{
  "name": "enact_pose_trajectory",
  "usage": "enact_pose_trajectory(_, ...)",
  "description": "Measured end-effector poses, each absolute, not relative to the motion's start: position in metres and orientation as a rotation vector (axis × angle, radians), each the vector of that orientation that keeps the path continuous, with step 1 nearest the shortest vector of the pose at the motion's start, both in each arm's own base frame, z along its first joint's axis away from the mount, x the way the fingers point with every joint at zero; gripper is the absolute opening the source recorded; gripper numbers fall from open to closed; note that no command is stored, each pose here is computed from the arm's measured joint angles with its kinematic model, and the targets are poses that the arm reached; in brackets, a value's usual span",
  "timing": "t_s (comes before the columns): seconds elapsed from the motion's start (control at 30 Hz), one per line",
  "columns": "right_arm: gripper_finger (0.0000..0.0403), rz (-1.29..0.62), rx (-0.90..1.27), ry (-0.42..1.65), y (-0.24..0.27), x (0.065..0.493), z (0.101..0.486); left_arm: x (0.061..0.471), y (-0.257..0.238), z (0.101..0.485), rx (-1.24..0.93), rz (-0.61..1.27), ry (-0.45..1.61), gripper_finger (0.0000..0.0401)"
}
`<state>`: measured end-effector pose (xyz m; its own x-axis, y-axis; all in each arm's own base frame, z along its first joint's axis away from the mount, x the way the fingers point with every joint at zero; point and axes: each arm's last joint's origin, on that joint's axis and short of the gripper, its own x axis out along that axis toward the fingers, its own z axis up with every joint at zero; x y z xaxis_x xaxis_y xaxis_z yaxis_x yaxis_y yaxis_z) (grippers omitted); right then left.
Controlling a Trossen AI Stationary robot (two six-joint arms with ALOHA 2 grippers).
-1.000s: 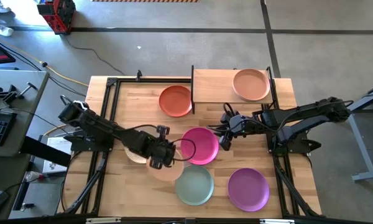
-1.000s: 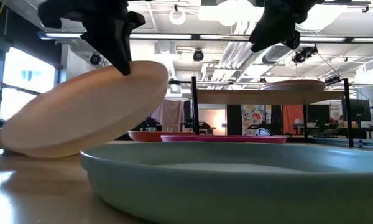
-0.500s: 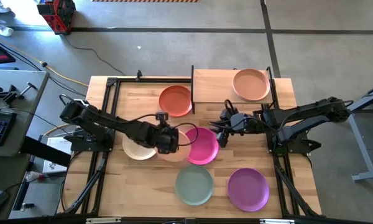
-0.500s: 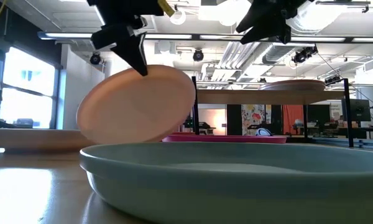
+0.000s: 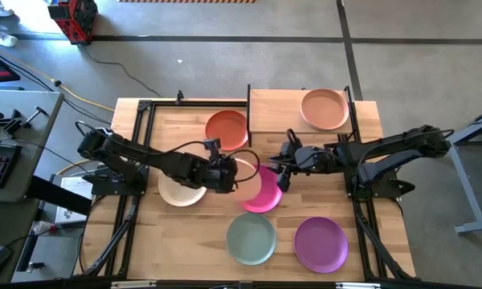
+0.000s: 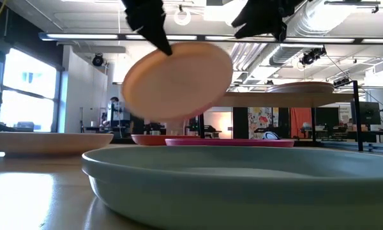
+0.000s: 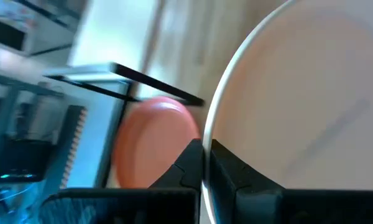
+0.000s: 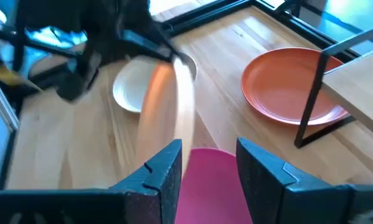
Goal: Place and stack plates onto a shelf
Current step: Stack the peach plate on top of the light orange plate on the shelf
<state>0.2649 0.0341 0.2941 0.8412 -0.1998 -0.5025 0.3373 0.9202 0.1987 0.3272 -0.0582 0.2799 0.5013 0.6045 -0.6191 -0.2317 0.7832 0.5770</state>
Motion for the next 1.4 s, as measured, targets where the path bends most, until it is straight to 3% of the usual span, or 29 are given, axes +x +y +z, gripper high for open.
enact_pose_trajectory(0.73,0.0131,-0.353,0.169,0.550,0.035,0.284,0.271,0.334,-0.054,0.297,0.452,0.632,0.812,0.0001)
enact_pose_trajectory(0.87,0.0104,-0.355,0.169,0.549,0.035,0.284,0.271,0.334,-0.053,0.297,0.446,0.635,0.810,0.0001)
enact_pose_trajectory(1.1,0.0012,-0.401,0.209,0.545,0.034,0.283,0.270,0.336,-0.053,0.298,0.425,0.638,0.789,0.0006)
enact_pose_trajectory(1.4,0.0004,-0.439,0.253,0.545,0.033,0.282,0.269,0.338,-0.053,0.299,0.413,0.627,0.775,0.0017)
